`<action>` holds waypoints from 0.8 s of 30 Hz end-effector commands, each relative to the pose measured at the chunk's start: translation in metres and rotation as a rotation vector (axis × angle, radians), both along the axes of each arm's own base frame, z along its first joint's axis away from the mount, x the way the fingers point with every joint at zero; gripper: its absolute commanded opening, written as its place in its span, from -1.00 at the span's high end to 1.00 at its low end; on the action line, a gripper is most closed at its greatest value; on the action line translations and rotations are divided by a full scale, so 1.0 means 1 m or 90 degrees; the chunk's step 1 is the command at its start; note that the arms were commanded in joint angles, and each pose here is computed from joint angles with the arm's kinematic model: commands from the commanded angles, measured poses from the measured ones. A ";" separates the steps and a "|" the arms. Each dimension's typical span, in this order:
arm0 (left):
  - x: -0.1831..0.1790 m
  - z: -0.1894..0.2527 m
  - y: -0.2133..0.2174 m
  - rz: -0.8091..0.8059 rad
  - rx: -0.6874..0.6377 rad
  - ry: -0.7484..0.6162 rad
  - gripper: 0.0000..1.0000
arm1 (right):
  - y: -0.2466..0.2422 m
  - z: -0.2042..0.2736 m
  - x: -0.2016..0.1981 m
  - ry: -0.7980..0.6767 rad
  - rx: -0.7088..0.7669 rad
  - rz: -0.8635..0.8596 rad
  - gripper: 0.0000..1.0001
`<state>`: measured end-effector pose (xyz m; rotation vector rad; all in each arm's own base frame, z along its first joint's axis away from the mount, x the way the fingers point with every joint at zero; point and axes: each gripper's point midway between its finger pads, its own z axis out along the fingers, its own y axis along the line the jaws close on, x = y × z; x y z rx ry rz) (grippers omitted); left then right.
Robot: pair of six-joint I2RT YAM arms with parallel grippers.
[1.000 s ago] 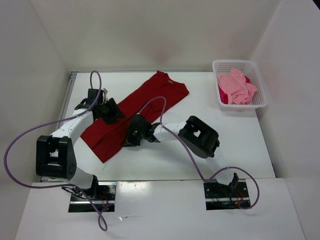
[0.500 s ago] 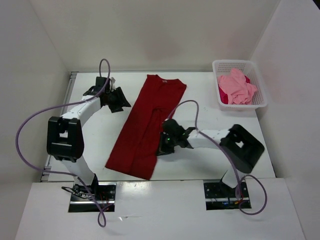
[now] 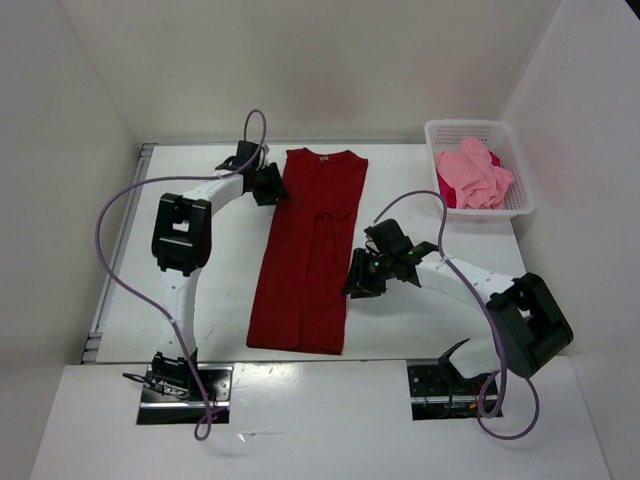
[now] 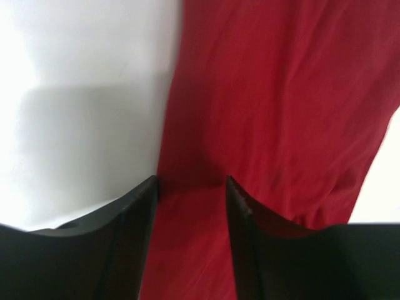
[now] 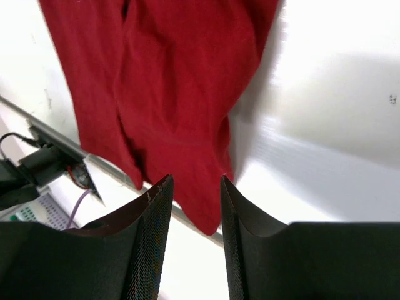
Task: Fold and stack the t-shirts
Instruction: Rotate the tshirt 90 degrees
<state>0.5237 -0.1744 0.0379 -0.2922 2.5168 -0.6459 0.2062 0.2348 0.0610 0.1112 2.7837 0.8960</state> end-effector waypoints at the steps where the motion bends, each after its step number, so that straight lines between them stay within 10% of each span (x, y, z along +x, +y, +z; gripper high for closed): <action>1: 0.041 0.011 -0.005 -0.002 0.024 -0.065 -0.04 | 0.003 0.027 0.010 -0.034 0.032 0.004 0.17; 13: 0.116 0.031 0.004 0.062 0.047 -0.143 0.85 | -0.005 0.046 0.034 -0.029 0.094 -0.016 0.17; 22: 0.124 0.026 0.051 0.141 0.033 -0.123 0.93 | -0.018 0.051 0.045 -0.047 0.089 -0.022 0.06; 24: 0.122 0.034 0.056 0.157 0.011 -0.125 0.64 | -0.016 0.052 0.044 -0.045 0.095 -0.017 0.06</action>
